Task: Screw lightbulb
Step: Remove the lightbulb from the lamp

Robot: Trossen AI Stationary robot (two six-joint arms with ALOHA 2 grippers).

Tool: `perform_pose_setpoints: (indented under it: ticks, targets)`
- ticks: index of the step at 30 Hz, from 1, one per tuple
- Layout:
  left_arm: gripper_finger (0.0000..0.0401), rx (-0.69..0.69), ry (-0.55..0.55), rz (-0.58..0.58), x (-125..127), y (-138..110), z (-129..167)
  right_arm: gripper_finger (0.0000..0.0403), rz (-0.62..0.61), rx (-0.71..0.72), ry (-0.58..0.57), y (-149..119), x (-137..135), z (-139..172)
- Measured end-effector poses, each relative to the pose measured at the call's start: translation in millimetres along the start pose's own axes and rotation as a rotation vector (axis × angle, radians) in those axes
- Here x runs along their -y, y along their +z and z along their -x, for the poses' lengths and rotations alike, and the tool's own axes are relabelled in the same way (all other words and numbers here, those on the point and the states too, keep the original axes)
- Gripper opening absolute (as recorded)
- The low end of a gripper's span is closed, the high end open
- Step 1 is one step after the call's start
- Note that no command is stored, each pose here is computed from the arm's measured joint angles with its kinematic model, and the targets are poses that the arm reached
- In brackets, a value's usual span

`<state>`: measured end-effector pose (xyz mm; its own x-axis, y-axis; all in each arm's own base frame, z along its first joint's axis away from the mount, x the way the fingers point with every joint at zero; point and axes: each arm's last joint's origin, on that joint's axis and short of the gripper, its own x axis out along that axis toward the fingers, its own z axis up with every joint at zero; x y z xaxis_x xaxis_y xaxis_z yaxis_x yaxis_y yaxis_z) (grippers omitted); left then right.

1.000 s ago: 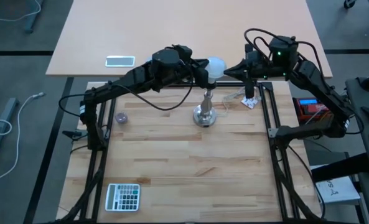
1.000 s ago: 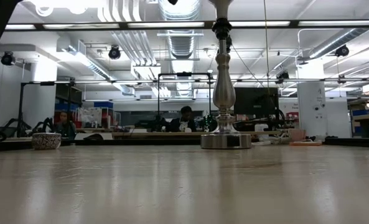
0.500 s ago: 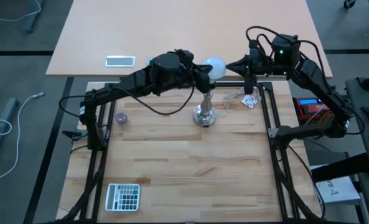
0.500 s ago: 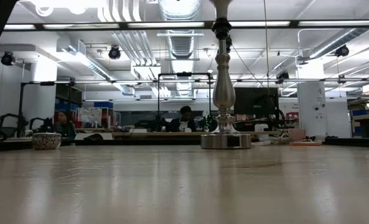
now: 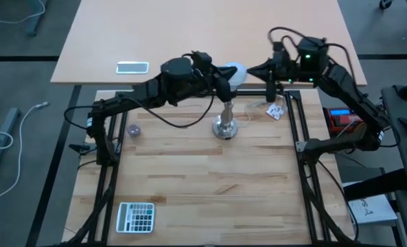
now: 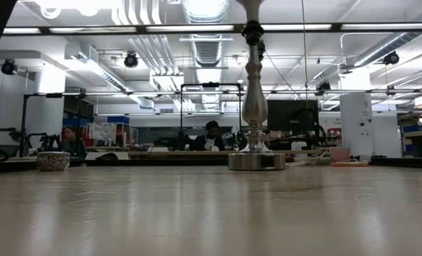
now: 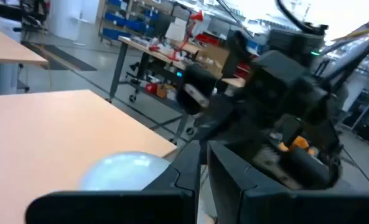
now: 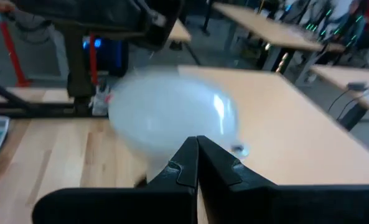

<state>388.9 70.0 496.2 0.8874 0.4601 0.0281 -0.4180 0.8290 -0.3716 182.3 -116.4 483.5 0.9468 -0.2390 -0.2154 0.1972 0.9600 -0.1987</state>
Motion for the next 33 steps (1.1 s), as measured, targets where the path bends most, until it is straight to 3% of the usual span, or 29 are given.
perform_pose_setpoints:
  ticks: [8, 17, 33]
  targets:
    - [0.0020, 0.000, 0.033, -0.015, -7.2, 1.3, -2.3, 0.0000, -0.030, 0.033, 0.016, 6.8, -2.0, 7.2]
    - [0.0020, -0.068, 0.172, -0.070, -17.1, -7.2, -2.3, 0.0000, -0.037, 0.041, 0.093, 6.5, -4.8, 8.3]
    - [0.0020, -0.091, 0.171, 0.004, -19.7, -15.0, -5.4, 0.0000, -0.031, -0.017, 0.077, -7.4, -2.5, -5.8]
